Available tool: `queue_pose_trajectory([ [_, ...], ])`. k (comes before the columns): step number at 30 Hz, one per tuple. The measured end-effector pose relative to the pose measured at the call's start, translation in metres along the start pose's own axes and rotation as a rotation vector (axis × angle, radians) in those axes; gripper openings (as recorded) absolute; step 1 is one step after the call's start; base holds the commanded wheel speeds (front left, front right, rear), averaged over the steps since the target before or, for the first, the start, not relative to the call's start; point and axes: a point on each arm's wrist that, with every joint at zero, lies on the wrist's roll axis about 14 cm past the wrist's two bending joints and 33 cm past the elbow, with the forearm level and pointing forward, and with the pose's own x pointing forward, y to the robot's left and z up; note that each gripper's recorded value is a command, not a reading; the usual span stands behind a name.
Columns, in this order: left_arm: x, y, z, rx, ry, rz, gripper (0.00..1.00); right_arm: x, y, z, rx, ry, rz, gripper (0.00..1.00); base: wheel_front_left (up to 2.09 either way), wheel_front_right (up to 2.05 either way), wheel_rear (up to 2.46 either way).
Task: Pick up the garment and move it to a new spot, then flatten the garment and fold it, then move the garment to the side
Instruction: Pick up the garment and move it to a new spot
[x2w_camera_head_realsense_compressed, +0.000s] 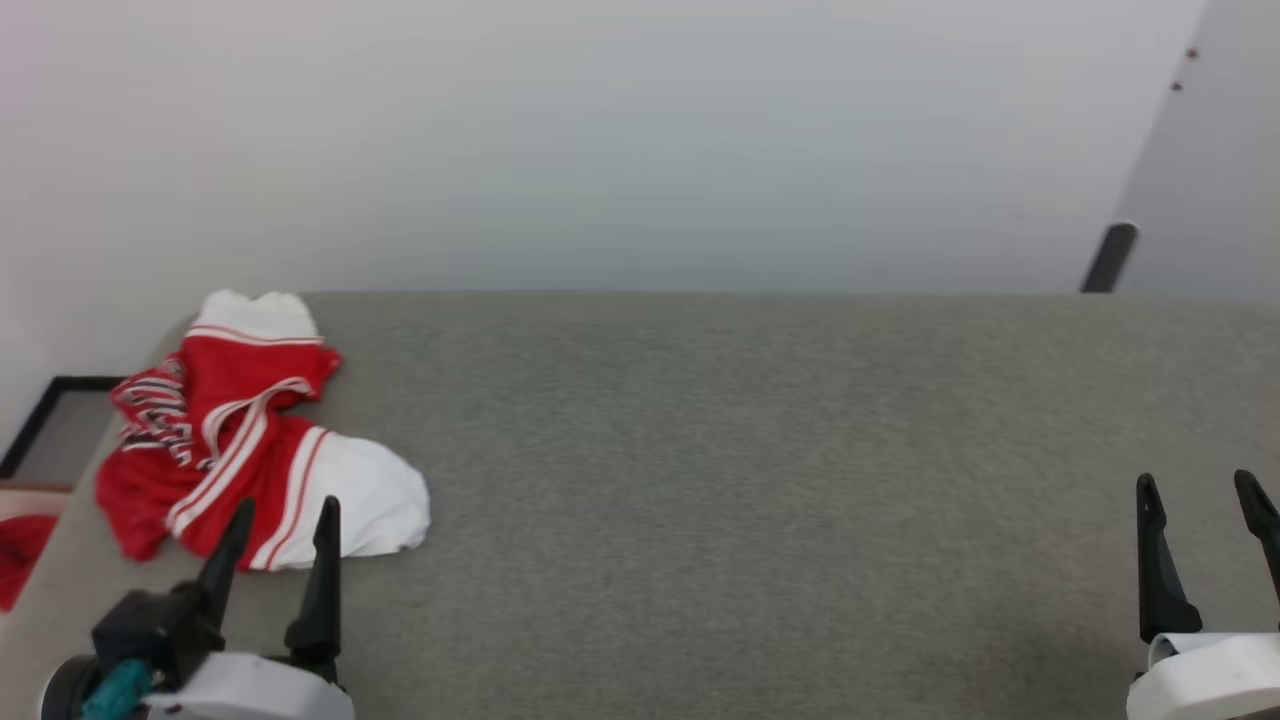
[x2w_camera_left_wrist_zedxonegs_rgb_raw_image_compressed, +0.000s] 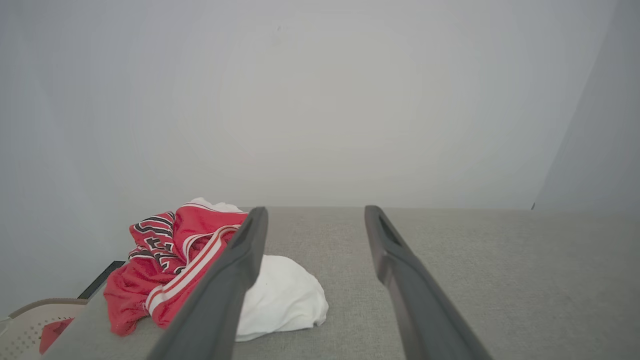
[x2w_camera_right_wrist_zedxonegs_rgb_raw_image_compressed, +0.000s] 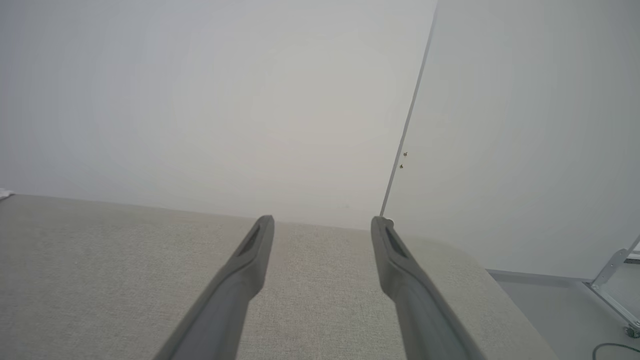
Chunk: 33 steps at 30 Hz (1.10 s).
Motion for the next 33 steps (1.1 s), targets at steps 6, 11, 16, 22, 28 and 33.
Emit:
queue_pose_trajectory([
  [6,-0.009,0.038,0.007,-0.030,0.007,0.140,1.00,0.011,0.030,0.001,0.020,-0.005,0.090,1.00,0.00,0.00,0.00],
  [11,-0.029,0.072,0.017,-0.030,0.001,0.267,1.00,0.021,0.074,0.003,0.052,-0.009,0.217,1.00,0.00,0.00,0.00],
  [16,-0.056,0.101,0.024,-0.033,0.009,0.360,1.00,0.028,0.117,0.006,0.080,-0.016,0.337,1.00,0.00,0.00,0.00],
  [22,-0.089,0.126,0.029,-0.066,0.018,0.447,1.00,0.034,0.160,0.011,0.092,-0.029,0.456,1.00,0.00,0.00,0.00],
  [28,-0.089,0.138,0.044,-0.098,0.037,0.456,1.00,0.038,0.183,0.013,0.086,-0.029,0.516,1.00,0.00,0.00,0.00],
  [33,-0.063,0.149,0.067,-0.083,0.075,0.414,1.00,0.045,0.185,0.018,0.067,-0.040,0.516,1.00,0.00,0.00,0.00],
])
